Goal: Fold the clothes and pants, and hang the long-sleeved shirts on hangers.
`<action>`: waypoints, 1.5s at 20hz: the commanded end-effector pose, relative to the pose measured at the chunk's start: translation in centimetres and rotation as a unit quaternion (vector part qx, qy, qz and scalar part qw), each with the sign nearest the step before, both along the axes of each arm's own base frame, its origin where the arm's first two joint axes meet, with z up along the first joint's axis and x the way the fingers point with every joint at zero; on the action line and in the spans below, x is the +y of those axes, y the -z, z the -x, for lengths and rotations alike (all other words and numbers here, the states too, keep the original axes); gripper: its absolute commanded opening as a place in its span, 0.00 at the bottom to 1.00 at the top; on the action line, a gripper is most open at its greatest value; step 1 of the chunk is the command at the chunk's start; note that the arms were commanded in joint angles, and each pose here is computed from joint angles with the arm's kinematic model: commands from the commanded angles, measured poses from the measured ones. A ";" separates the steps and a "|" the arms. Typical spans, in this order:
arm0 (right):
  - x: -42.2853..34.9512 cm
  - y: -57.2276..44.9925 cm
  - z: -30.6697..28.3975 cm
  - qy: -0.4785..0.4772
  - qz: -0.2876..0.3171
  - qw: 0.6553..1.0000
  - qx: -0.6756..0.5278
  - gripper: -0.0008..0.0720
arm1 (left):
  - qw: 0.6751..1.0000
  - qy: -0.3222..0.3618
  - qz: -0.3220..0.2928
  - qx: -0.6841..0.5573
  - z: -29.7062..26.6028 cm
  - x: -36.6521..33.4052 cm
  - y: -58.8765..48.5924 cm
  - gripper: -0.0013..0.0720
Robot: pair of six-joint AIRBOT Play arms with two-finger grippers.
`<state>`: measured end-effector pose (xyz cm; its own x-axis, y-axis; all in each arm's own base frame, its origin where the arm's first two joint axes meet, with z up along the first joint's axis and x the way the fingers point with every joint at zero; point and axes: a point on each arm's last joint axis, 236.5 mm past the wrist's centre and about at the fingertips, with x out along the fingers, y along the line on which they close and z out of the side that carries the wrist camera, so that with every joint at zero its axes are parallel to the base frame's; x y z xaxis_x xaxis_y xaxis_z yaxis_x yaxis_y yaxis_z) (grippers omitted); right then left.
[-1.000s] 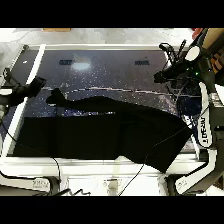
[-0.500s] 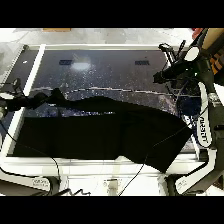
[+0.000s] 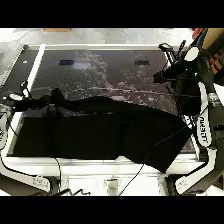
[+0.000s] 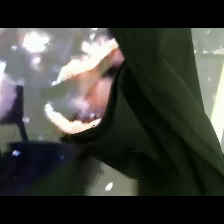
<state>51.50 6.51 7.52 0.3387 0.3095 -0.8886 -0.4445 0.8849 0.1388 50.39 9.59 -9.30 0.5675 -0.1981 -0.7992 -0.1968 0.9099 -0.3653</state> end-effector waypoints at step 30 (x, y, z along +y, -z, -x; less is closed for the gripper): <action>0.4 -1.6 1.4 0.023 -0.017 0.999 0.014 0.03 | 0.970 -0.027 -0.062 -0.233 -0.6 0.7 -24.6 0.03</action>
<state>49.71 6.89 8.91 0.3096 0.3253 -0.8935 -0.4005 0.8968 0.1877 48.23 8.79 17.37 0.8599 -0.1034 -0.4999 -0.0285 0.9680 -0.2492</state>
